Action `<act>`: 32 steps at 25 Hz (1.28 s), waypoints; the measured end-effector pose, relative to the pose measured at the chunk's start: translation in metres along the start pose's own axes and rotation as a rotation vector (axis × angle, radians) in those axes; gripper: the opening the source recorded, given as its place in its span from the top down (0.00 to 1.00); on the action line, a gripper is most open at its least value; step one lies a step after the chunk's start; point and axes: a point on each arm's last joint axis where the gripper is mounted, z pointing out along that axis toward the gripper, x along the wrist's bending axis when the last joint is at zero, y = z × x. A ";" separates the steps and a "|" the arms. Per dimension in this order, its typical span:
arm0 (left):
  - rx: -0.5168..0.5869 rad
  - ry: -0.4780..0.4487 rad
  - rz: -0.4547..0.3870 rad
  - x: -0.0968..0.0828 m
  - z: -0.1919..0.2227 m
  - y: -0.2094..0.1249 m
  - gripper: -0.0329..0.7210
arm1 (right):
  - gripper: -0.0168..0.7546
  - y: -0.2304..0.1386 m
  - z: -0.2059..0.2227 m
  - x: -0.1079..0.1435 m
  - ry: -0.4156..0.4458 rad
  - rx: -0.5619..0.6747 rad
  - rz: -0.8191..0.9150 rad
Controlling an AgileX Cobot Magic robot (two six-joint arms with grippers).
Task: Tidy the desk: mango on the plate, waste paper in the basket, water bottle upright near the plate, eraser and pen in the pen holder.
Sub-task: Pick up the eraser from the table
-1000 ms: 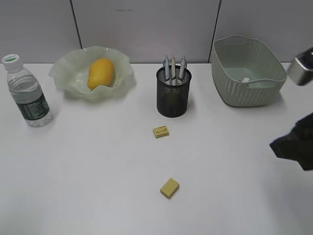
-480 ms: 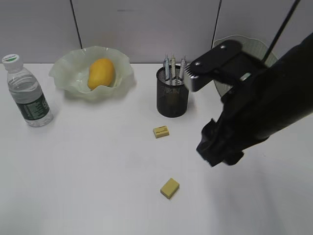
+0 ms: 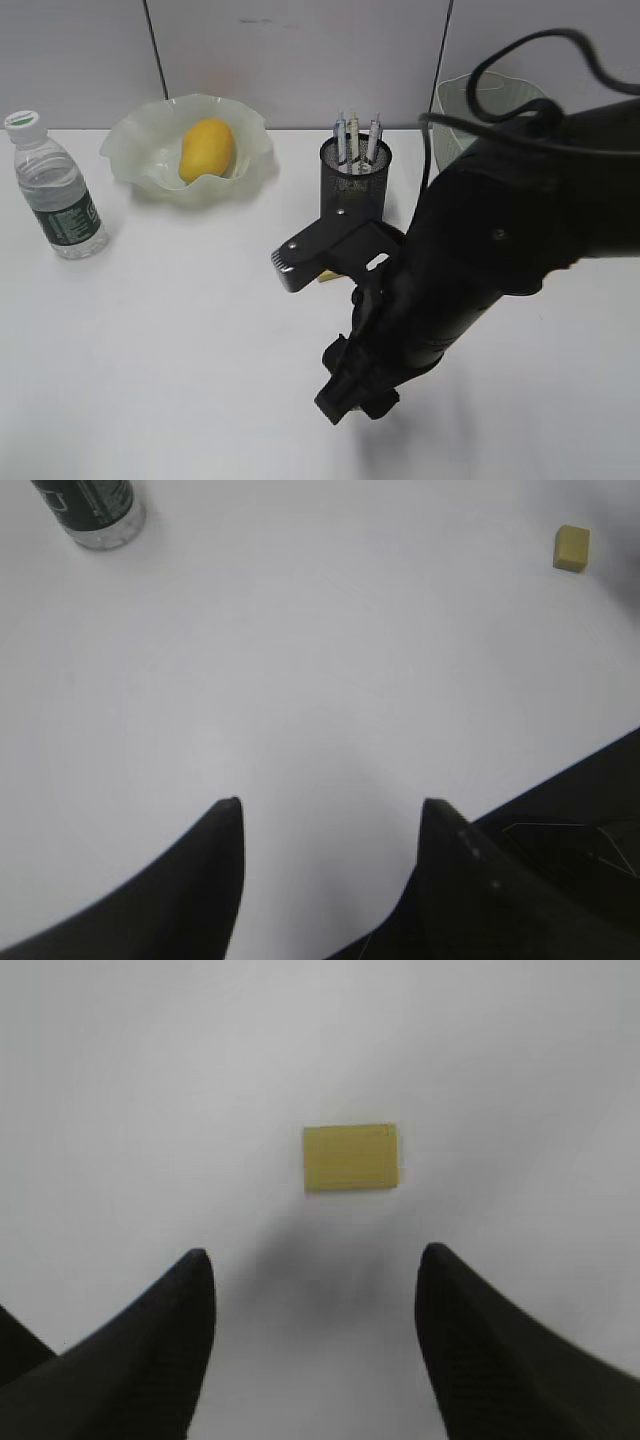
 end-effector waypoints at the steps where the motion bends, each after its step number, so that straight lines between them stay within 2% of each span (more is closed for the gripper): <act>1: 0.000 0.000 0.000 0.000 0.000 0.000 0.39 | 0.32 0.003 0.006 0.000 -0.007 0.016 -0.007; 7: 0.000 0.000 0.000 0.000 0.000 0.000 0.39 | 0.20 0.019 0.035 0.001 -0.013 0.083 0.012; 17: 0.000 0.000 0.000 0.000 0.000 0.000 0.39 | 0.19 0.030 0.063 0.000 -0.040 0.213 0.001; 26: 0.000 0.000 0.000 0.000 0.000 0.000 0.39 | 0.22 0.027 0.072 -0.001 -0.039 0.245 -0.043; 32: 0.000 0.000 0.000 0.000 0.000 0.000 0.39 | 0.35 0.028 0.072 -0.001 -0.038 0.235 -0.046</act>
